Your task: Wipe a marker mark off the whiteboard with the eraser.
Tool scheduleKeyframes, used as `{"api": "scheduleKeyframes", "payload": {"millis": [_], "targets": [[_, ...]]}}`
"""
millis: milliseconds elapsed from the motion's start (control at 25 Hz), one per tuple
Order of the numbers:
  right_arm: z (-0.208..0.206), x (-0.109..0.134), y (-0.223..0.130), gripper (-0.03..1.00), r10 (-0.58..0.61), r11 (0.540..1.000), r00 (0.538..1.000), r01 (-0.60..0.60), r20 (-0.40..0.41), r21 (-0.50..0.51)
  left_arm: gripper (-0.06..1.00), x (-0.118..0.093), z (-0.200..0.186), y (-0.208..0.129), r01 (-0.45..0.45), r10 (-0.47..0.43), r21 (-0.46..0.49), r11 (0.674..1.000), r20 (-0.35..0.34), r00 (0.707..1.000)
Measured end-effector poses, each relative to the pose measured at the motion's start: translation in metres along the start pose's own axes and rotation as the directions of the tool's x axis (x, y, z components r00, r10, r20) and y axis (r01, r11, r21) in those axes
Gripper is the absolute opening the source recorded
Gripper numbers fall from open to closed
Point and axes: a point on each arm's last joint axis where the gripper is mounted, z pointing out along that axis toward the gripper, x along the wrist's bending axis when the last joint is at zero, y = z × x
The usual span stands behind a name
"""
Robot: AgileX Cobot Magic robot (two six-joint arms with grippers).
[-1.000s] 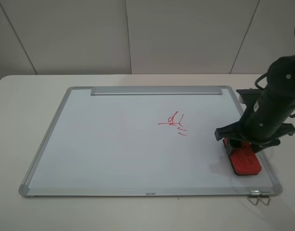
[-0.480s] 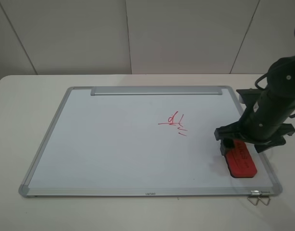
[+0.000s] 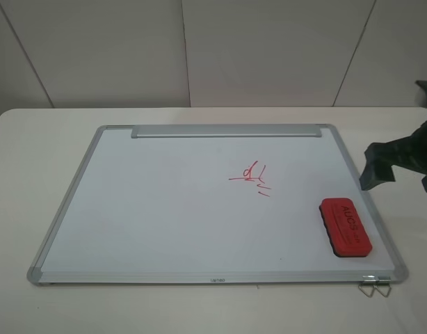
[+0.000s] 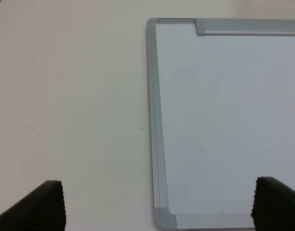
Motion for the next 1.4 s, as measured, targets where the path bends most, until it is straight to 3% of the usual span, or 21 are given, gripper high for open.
{"api": "scheduleKeyframes", "payload": {"millis": [120,240,440,720,1080,1400], "targets": [[-0.040,-0.016,-0.008,0.83,0.060,0.986,0.998,-0.060,-0.004,-0.157,0.77,0.000,0.000,0.000,0.000,0.000,0.000,1.000,0.000,1.000],[-0.081,-0.020,-0.024,0.83,0.043,0.942,0.999,-0.040,0.002,-0.332,0.77,0.000,0.000,0.000,0.000,0.000,0.000,1.000,0.000,1.000],[-0.131,-0.024,-0.065,0.83,0.014,0.862,0.999,0.008,0.040,-0.506,0.77,0.000,0.000,0.000,0.000,0.000,0.000,1.000,0.000,1.000],[-0.154,-0.027,-0.131,0.83,0.028,0.803,0.999,0.001,0.040,-0.595,0.77,0.000,0.000,0.000,0.000,0.000,0.000,1.000,0.000,1.000],[-0.148,-0.025,-0.190,0.83,0.020,0.680,0.999,-0.034,-0.028,-0.732,0.77,0.000,0.000,0.000,0.000,0.000,0.000,1.000,0.000,1.000],[-0.127,-0.025,-0.204,0.83,-0.009,0.674,1.000,0.006,0.000,-0.738,0.77,0.000,0.000,0.000,0.000,0.000,0.000,1.000,0.000,1.000]]}}
